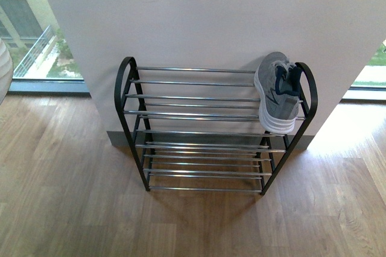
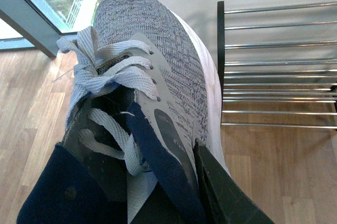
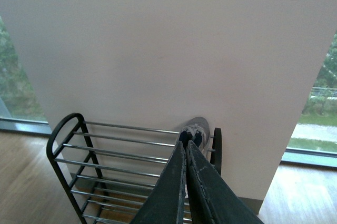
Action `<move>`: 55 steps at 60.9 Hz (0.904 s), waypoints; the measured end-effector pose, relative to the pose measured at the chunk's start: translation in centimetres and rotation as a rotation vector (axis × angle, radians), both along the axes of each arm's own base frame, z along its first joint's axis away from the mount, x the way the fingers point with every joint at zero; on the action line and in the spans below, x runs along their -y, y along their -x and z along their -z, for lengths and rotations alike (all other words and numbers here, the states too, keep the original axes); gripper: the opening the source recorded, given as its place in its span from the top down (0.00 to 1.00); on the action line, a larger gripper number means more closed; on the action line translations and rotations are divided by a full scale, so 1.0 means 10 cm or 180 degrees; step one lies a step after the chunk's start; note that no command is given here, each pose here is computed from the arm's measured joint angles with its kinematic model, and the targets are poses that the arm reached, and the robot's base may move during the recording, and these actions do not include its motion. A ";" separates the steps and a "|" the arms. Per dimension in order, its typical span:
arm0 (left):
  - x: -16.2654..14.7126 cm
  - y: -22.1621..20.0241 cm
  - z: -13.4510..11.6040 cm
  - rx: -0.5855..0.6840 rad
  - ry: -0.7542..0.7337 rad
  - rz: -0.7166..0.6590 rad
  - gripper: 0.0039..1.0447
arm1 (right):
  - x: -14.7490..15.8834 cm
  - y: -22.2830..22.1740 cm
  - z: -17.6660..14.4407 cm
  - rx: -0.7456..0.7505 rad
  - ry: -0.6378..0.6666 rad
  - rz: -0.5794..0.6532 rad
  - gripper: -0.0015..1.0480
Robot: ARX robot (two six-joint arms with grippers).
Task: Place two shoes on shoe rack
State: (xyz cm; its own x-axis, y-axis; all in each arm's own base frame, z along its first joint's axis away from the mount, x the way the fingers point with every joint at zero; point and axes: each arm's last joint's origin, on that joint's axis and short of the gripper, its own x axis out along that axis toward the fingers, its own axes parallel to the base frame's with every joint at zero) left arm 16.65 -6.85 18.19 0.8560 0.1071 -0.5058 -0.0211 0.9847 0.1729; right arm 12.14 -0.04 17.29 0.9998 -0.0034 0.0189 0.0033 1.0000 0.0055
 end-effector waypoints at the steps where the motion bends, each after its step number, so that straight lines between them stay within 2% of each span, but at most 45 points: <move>1: 0.00 0.00 0.00 0.0000 -0.0001 0.0001 0.99 | 0.00 0.00 0.00 0.0000 0.0000 0.0000 0.98; 55: 0.00 0.00 0.00 0.0000 -0.0002 0.0000 0.99 | 0.00 0.24 0.03 -0.0015 0.0000 -0.0005 0.98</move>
State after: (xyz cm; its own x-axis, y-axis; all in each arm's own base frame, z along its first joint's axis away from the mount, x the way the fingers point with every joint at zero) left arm 16.65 -6.85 18.19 0.8560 0.1075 -0.5057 -0.0212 0.9846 0.1734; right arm 9.71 -0.02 16.97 0.9999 -0.0019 0.0143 0.0018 1.0000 0.0055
